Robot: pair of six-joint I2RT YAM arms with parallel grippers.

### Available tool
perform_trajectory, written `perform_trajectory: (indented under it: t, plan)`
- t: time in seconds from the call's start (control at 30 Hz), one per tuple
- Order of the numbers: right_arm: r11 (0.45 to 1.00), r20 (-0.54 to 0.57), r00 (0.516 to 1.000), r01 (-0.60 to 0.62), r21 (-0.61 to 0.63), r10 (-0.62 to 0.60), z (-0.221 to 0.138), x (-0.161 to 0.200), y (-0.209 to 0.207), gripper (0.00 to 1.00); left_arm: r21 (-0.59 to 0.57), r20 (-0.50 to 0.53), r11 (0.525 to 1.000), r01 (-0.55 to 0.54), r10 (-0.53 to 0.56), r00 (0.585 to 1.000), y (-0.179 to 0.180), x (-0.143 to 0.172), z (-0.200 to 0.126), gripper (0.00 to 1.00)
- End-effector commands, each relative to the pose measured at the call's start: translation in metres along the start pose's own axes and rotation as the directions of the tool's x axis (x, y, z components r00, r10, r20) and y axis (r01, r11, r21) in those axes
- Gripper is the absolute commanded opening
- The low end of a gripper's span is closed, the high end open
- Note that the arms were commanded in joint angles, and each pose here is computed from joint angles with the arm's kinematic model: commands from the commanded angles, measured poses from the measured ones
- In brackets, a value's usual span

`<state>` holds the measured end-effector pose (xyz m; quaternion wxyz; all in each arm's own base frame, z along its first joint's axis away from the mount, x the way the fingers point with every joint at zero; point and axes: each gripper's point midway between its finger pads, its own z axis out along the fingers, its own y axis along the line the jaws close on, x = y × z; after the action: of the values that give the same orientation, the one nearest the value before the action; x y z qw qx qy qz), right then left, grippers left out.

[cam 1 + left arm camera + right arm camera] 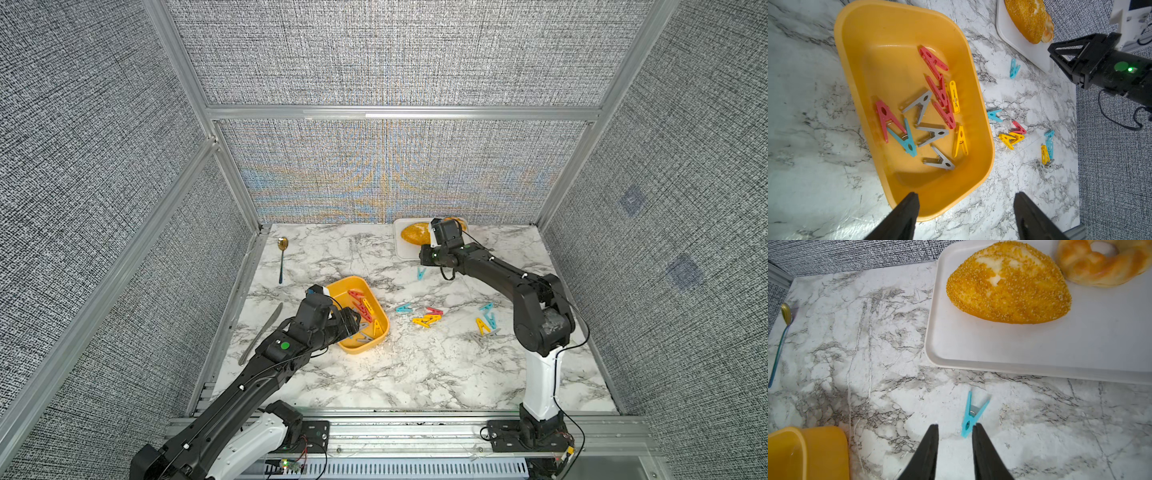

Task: Put the clothespins into the storage box
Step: Pick up the clothespin from the center of the board.

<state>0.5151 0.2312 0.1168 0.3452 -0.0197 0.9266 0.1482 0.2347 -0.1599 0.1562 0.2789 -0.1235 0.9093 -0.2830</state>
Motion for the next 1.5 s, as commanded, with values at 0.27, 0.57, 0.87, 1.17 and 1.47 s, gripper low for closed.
perform_trajectory:
  t: [0.27, 0.57, 0.87, 1.17, 1.47]
  plan:
    - [0.995, -0.066, 0.996, -0.049, 0.086, 0.054, 0.03, 0.021, -0.008, 0.29, 0.013, -0.004, 1.0, 0.022, -0.022, 1.0, 0.003, 0.005, 0.002, 0.77]
    - [0.983, -0.091, 0.994, -0.037, 0.178, 0.054, 0.04, 0.035, -0.031, 0.37, 0.016, 0.004, 0.999, 0.032, -0.032, 0.999, 0.005, 0.005, 0.001, 0.77]
    - [0.981, -0.102, 0.993, -0.037, 0.188, 0.057, 0.053, 0.036, -0.035, 0.37, 0.015, -0.01, 0.999, 0.029, -0.029, 1.0, 0.004, 0.007, 0.004, 0.77]
    - [0.98, -0.118, 0.991, -0.039, 0.197, 0.063, 0.065, 0.041, -0.039, 0.34, 0.007, -0.01, 1.0, 0.029, -0.029, 1.0, 0.008, 0.009, 0.005, 0.78]
    - [0.982, -0.119, 0.99, -0.046, 0.183, 0.069, 0.068, 0.047, -0.039, 0.27, 0.007, -0.007, 0.999, 0.038, -0.038, 0.999, 0.011, 0.011, 0.004, 0.77]
